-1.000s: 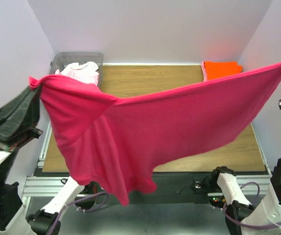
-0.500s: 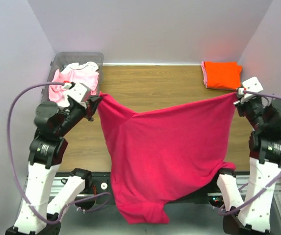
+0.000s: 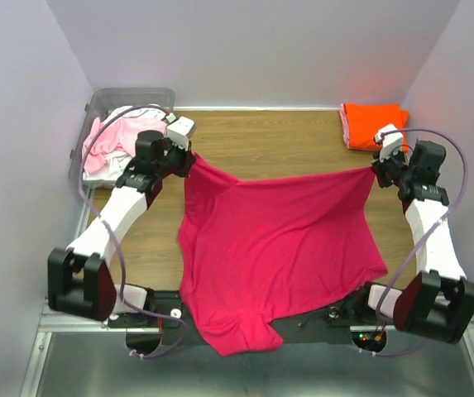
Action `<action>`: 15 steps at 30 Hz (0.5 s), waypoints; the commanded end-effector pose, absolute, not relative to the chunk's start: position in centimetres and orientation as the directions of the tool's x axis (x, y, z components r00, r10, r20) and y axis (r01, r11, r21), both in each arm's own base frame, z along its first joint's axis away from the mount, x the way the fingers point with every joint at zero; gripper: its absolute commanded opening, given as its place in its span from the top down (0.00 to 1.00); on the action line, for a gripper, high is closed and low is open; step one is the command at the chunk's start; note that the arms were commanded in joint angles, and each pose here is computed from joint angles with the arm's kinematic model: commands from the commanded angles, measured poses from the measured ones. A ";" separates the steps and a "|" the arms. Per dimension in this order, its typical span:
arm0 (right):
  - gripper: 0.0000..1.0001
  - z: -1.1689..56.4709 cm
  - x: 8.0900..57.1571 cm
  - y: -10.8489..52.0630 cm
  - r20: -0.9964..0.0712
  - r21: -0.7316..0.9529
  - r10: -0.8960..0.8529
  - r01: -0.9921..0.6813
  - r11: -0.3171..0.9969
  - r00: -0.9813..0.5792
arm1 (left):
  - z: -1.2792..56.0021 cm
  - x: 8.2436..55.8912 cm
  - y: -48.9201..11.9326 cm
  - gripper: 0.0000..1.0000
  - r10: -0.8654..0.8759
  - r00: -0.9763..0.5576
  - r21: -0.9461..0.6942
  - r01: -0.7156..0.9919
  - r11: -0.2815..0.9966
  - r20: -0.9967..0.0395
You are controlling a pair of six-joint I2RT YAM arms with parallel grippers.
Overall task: Fold and stack the t-shirts
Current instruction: Flatten the tshirt out
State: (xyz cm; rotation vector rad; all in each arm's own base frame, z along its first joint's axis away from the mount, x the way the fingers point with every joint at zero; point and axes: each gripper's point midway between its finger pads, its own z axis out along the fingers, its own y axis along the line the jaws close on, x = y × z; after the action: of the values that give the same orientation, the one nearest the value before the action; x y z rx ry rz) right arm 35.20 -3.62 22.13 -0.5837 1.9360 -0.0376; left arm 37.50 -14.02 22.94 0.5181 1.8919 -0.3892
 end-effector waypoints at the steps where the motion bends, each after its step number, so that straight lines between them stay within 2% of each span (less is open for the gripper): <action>1: 0.99 24.3 39.4 -4.8 -0.880 -0.349 -0.430 -0.339 0.874 -0.203 | 24.6 42.5 -14.3 1.00 0.176 -0.220 0.050 0.484 0.874 -0.960; 5: 0.99 21.9 42.1 -5.5 -0.874 -0.322 -0.419 -0.351 0.879 -0.247 | 23.5 46.9 -14.6 1.00 0.213 -0.241 0.082 0.461 0.884 -0.947; 8: 0.99 20.2 43.9 -6.2 -0.865 -0.308 -0.415 -0.356 0.883 -0.282 | 20.6 50.3 -14.9 1.00 0.245 -0.290 0.093 0.450 0.888 -0.925; 15: 0.99 16.9 47.2 -7.2 -0.843 -0.286 -0.410 -0.357 0.889 -0.347 | 16.6 55.7 -15.7 1.00 0.287 -0.355 0.110 0.442 0.890 -0.890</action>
State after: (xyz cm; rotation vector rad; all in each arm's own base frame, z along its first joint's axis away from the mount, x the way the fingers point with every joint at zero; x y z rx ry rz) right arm 44.05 -6.20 14.36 -0.5599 2.0575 0.0262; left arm 52.87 -15.91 14.78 0.5356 2.0260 -0.2436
